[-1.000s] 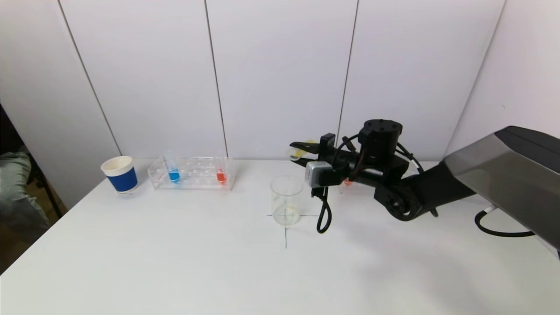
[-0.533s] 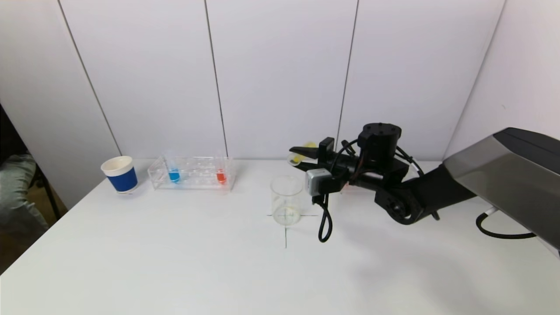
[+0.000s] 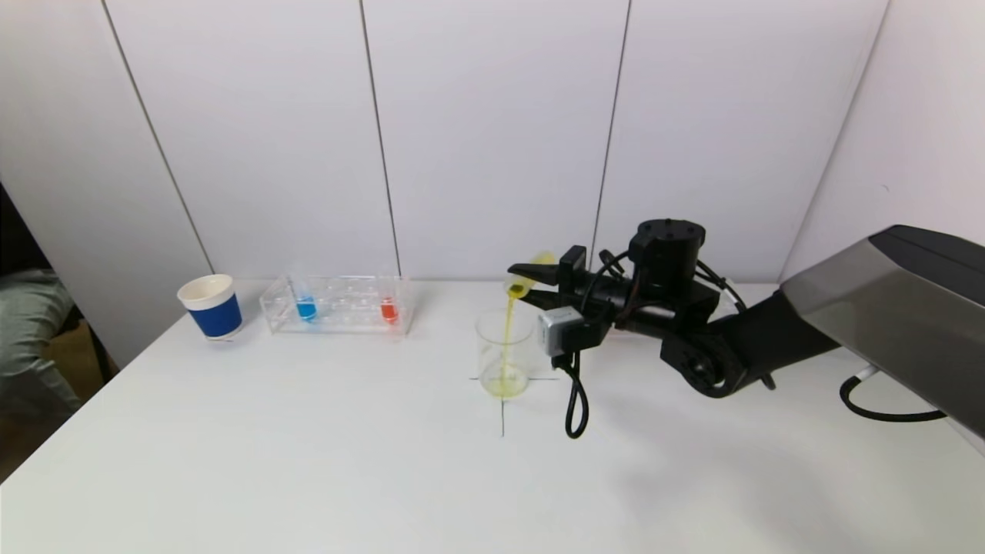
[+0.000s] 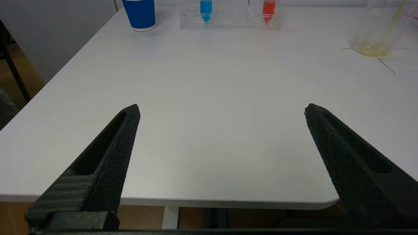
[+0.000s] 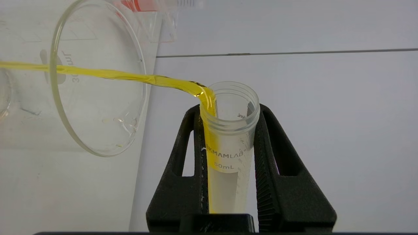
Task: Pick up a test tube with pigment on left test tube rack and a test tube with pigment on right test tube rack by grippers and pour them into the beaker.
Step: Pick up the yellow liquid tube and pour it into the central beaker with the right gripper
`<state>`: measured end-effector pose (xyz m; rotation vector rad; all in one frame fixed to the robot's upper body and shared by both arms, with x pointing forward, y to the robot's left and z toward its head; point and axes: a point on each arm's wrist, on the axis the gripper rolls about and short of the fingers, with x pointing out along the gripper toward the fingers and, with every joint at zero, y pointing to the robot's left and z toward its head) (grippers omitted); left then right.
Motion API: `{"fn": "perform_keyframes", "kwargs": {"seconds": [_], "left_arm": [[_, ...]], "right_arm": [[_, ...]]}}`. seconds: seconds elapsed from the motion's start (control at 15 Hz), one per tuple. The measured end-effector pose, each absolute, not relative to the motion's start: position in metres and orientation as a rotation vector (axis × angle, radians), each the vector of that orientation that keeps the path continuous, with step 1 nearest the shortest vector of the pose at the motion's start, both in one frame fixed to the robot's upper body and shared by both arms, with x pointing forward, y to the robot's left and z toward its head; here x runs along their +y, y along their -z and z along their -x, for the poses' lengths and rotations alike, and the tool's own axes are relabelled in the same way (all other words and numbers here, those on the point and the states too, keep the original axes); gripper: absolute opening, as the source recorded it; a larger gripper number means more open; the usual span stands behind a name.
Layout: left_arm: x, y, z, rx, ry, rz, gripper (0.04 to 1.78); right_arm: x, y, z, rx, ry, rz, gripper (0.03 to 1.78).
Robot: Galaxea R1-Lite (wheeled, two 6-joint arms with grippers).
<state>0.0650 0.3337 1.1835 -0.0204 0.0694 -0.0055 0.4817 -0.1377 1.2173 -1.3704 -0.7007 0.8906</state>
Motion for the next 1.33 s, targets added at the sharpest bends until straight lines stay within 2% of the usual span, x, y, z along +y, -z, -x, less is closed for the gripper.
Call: {"fn": "perform_keyframes", "kwargs": {"seconds": [1.33], "left_arm": [[0.3337,-1.1835,-0.065,0.069,0.005,0.021,1.76]], "right_arm": [[-0.1361,-1.2228,-0.4868,-0.771,-0.873,1.541,0.46]]}}
